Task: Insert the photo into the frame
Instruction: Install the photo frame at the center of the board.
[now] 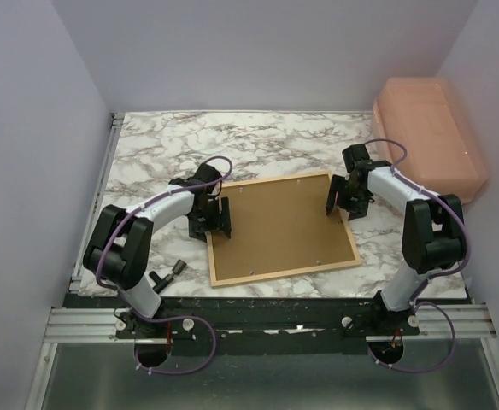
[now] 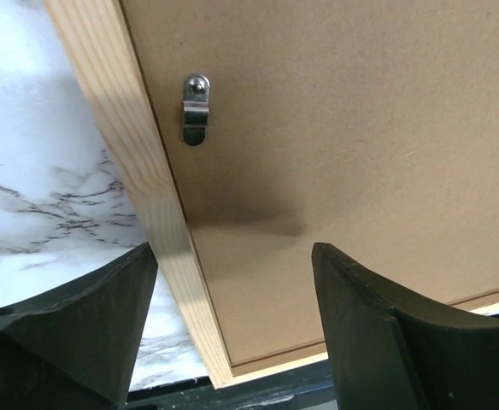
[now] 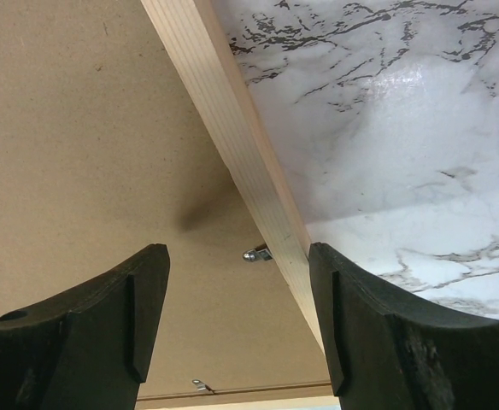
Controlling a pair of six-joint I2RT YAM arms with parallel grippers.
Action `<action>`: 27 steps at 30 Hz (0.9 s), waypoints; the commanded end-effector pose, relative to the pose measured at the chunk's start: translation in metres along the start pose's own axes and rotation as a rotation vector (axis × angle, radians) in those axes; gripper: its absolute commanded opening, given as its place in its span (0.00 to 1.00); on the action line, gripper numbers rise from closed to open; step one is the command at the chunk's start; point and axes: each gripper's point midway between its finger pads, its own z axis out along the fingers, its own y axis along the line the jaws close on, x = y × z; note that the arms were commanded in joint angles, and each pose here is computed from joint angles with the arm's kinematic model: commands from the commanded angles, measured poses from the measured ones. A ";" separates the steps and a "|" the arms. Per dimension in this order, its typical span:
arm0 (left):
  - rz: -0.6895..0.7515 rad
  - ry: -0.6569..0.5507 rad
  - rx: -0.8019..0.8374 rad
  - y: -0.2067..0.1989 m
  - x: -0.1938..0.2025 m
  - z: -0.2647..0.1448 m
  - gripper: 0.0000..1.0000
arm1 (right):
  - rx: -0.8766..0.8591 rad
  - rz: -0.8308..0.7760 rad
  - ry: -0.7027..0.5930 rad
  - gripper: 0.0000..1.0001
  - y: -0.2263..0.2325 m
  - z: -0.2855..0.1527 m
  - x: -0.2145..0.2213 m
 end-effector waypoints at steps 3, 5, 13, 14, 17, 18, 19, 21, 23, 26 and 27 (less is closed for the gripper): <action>-0.022 -0.050 -0.048 0.002 -0.039 -0.005 0.75 | -0.018 -0.001 0.034 0.72 0.004 0.004 0.009; -0.030 -0.061 -0.053 0.001 -0.052 -0.005 0.75 | -0.020 0.000 0.035 0.73 0.004 0.004 0.009; -0.038 -0.057 -0.123 0.015 -0.072 0.007 0.64 | -0.030 0.005 0.050 0.73 0.005 0.008 0.013; -0.041 -0.056 -0.124 0.014 -0.072 0.008 0.60 | -0.030 0.004 0.049 0.73 0.005 0.008 0.012; -0.050 -0.049 -0.129 0.015 -0.072 0.010 0.49 | -0.028 0.002 0.047 0.73 0.004 0.007 0.012; -0.049 -0.041 -0.132 0.015 -0.070 0.012 0.45 | -0.028 0.001 0.047 0.73 0.004 0.007 0.012; -0.048 -0.032 -0.133 0.016 -0.069 0.014 0.43 | -0.028 0.002 0.047 0.72 0.004 0.007 0.012; -0.040 -0.024 -0.136 0.016 -0.066 0.017 0.35 | -0.027 0.002 0.048 0.73 0.004 0.007 0.012; -0.039 -0.030 -0.140 0.016 -0.065 0.016 0.19 | -0.029 0.001 0.048 0.73 0.004 0.007 0.012; -0.042 -0.031 -0.140 0.016 -0.065 0.016 0.04 | -0.032 0.001 0.049 0.73 0.005 0.007 0.012; -0.042 -0.030 -0.142 0.017 -0.065 0.016 0.00 | -0.031 0.003 0.050 0.73 0.004 0.007 0.013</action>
